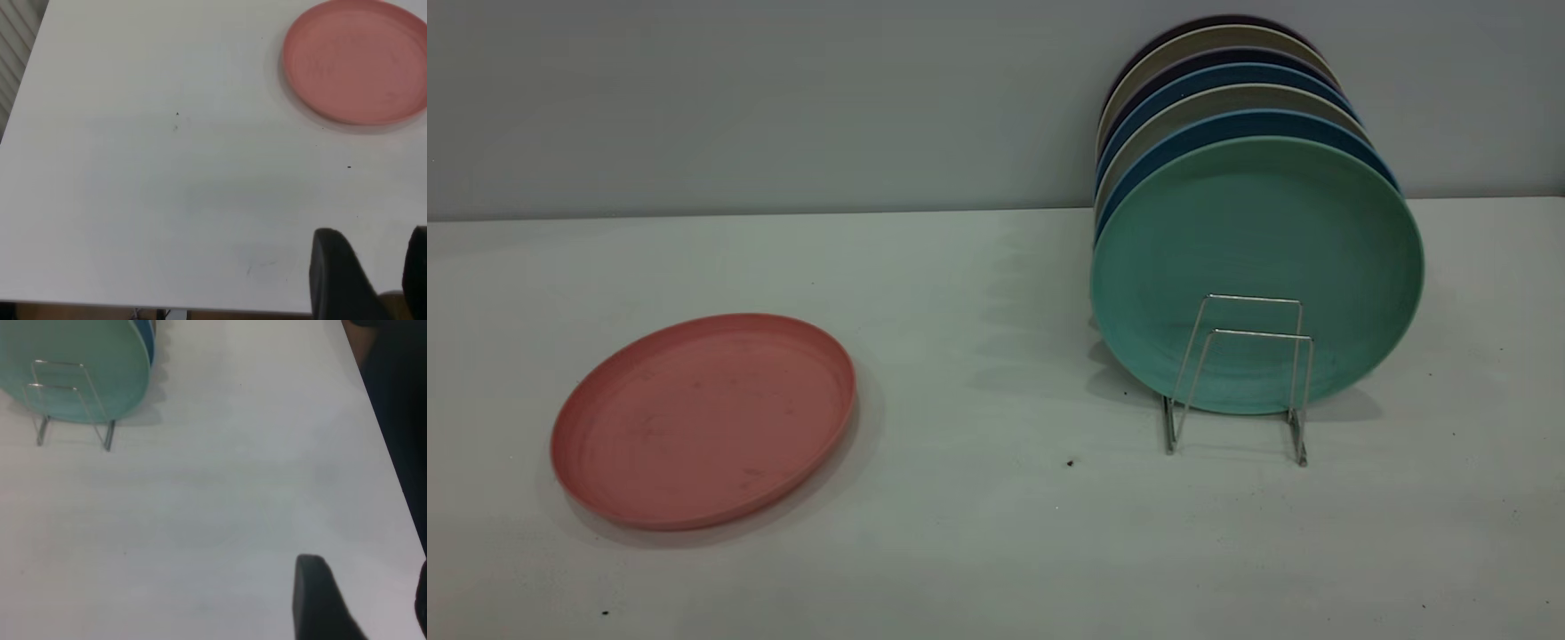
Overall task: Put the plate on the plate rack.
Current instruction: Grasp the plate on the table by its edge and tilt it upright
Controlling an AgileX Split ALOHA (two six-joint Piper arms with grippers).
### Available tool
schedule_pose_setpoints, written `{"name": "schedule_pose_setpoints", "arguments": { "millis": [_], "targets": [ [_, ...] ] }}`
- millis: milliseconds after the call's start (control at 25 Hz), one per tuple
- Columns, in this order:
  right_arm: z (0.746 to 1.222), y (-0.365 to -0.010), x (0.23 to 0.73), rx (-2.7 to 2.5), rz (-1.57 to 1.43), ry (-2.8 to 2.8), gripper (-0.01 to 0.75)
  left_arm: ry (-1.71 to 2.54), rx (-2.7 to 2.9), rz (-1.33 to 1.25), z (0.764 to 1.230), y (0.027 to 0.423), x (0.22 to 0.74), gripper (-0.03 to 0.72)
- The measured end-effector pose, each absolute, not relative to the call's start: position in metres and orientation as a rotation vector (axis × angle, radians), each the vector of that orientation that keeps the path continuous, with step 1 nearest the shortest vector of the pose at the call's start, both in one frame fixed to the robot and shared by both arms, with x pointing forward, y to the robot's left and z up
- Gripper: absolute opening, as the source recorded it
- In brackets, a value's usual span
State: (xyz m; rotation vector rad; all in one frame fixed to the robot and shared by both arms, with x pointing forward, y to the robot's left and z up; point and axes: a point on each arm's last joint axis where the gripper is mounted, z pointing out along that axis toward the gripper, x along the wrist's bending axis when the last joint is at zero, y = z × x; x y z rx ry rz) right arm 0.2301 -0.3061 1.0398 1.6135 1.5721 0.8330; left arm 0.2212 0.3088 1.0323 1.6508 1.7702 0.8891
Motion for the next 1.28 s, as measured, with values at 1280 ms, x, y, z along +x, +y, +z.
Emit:
{"name": "schedule_pose_setpoints", "arguments": {
  "millis": [1280],
  "targets": [
    [1.0398, -0.3061, 0.2301, 1.612, 0.836, 1.575, 0.365, 1.554, 1.801, 0.788, 1.0323, 0.3122, 0.2234, 0.284]
  ]
}}
